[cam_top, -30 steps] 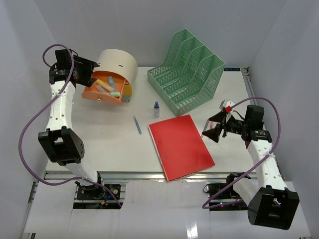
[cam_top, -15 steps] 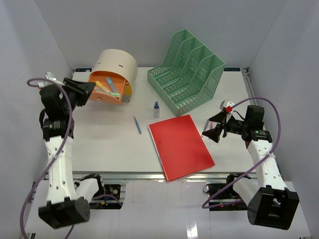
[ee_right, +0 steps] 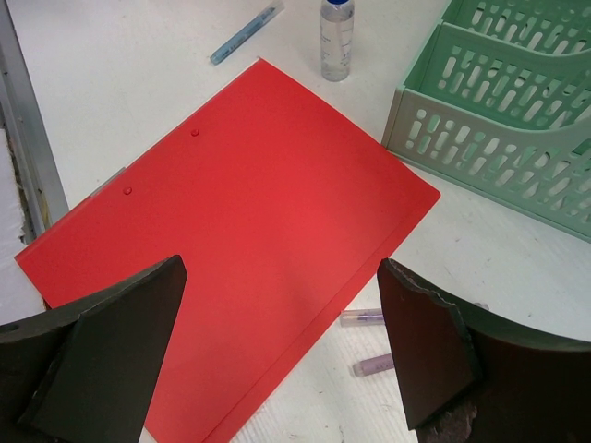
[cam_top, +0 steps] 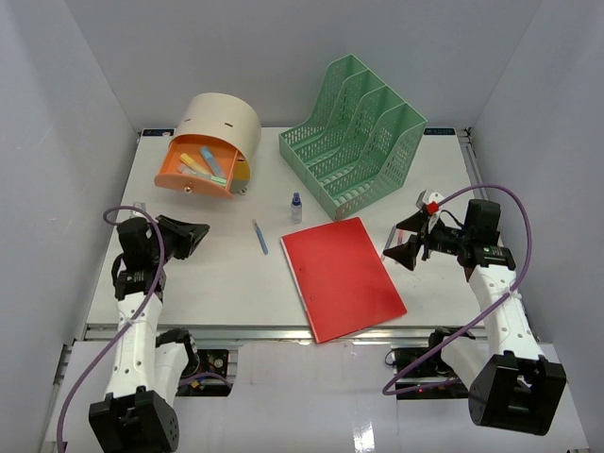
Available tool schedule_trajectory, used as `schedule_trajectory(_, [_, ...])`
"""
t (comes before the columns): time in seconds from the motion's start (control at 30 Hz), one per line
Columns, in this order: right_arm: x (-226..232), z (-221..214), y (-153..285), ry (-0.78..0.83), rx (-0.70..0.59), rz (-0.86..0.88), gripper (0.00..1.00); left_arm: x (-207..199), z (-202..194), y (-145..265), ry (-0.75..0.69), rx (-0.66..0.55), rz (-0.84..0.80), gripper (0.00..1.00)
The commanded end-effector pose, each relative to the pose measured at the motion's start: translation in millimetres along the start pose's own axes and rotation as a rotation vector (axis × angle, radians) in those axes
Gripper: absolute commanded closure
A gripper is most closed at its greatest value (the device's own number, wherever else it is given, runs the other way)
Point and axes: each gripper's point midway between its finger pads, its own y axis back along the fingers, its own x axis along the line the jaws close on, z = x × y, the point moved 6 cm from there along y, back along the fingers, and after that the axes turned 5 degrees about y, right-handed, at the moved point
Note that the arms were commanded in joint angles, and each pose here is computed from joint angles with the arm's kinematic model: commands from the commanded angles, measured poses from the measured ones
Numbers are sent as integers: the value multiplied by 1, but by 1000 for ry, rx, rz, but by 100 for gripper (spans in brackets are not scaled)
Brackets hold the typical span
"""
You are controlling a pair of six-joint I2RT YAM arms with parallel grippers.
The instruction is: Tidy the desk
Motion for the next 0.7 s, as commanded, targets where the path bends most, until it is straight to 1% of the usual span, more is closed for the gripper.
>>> schedule_trajectory(0.0, [-2,-2,1,2,5,-10,9,-10,13,-17,-46,5,-38,80])
schedule_trajectory(0.17, [-4,-3,1,-2,10,-15,9,-15,36,-42,-70,-23,16,81])
schedule_trajectory(0.27, [-4,-4,1,-6,13,-17,9,-24,53,-53,-99,-69,38,81])
schedule_trajectory(0.37, [-5,-4,1,-7,13,-16,9,-20,65,-63,-106,-104,100,81])
schedule_trajectory(0.4, [-5,-4,1,-7,13,-16,9,-20,71,-65,-106,-133,124,81])
schedule_trajectory(0.47, [-5,-4,1,-6,14,-18,9,-22,80,-66,-112,-182,146,84])
schedule_trajectory(0.57, [-5,-4,1,-6,12,-15,9,-28,88,-72,-126,-197,155,85])
schedule_trajectory(0.67, [-5,-4,1,-7,12,-15,9,-37,95,-77,-145,-188,148,85])
